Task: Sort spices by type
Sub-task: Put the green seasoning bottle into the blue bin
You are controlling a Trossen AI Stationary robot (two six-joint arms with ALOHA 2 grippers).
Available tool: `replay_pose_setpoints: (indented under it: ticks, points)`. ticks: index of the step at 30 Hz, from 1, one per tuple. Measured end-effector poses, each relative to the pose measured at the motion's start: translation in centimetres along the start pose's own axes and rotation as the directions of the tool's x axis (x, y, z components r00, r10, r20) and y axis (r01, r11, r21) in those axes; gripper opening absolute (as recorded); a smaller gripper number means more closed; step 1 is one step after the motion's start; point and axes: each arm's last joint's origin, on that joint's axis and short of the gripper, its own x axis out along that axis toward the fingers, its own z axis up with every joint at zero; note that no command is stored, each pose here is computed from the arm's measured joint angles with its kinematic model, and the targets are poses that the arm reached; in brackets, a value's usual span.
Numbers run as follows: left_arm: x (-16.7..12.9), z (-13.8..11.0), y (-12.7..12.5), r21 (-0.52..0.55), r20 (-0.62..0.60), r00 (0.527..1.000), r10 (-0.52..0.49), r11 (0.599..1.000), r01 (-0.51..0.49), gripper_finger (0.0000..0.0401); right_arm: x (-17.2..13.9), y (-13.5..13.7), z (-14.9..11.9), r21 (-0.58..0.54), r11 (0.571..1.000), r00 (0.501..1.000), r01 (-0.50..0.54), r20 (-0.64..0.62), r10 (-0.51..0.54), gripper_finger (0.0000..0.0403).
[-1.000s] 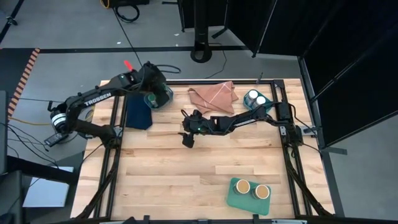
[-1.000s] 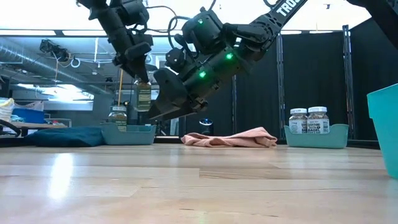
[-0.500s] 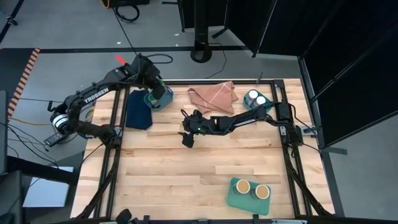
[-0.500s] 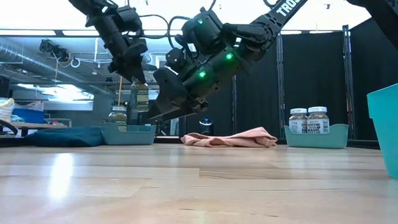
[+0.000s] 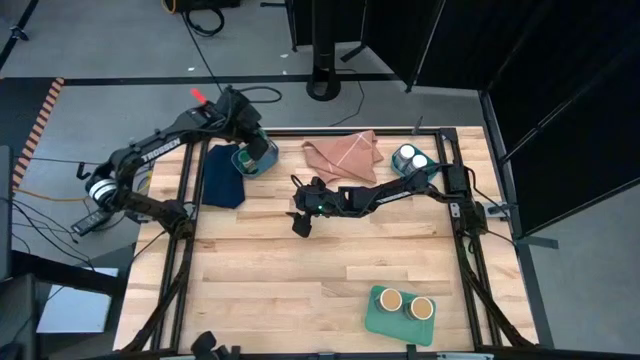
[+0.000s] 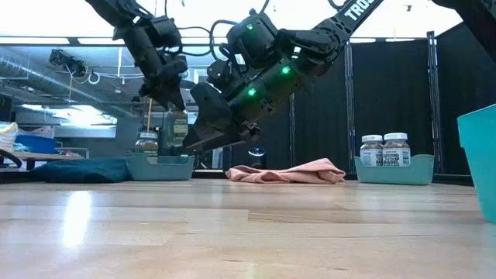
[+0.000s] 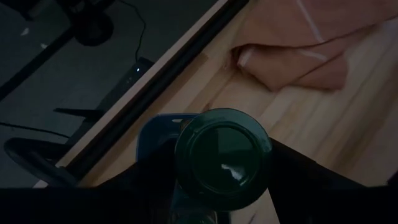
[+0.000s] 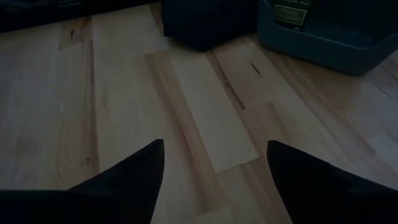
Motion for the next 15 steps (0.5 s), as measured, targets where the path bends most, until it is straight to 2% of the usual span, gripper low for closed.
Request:
replay_pose_setpoints:
  ticks: [10, 15]
  points:
    - [2.2, -0.2, 0.1, -0.011, -0.045, 0.999, 0.000, 1.000, -0.001, 0.0210, 0.0, 0.2, -0.1, -0.001, 1.000, 1.000, -0.004, -0.001, 0.004, 0.0287]
    - [3.5, -1.8, 0.4, -0.026, -0.071, 0.997, 0.008, 1.000, -0.009, 0.0210, 0.0, 0.2, -0.1, -0.002, 1.000, 1.000, -0.004, -0.001, 0.004, 0.0282]
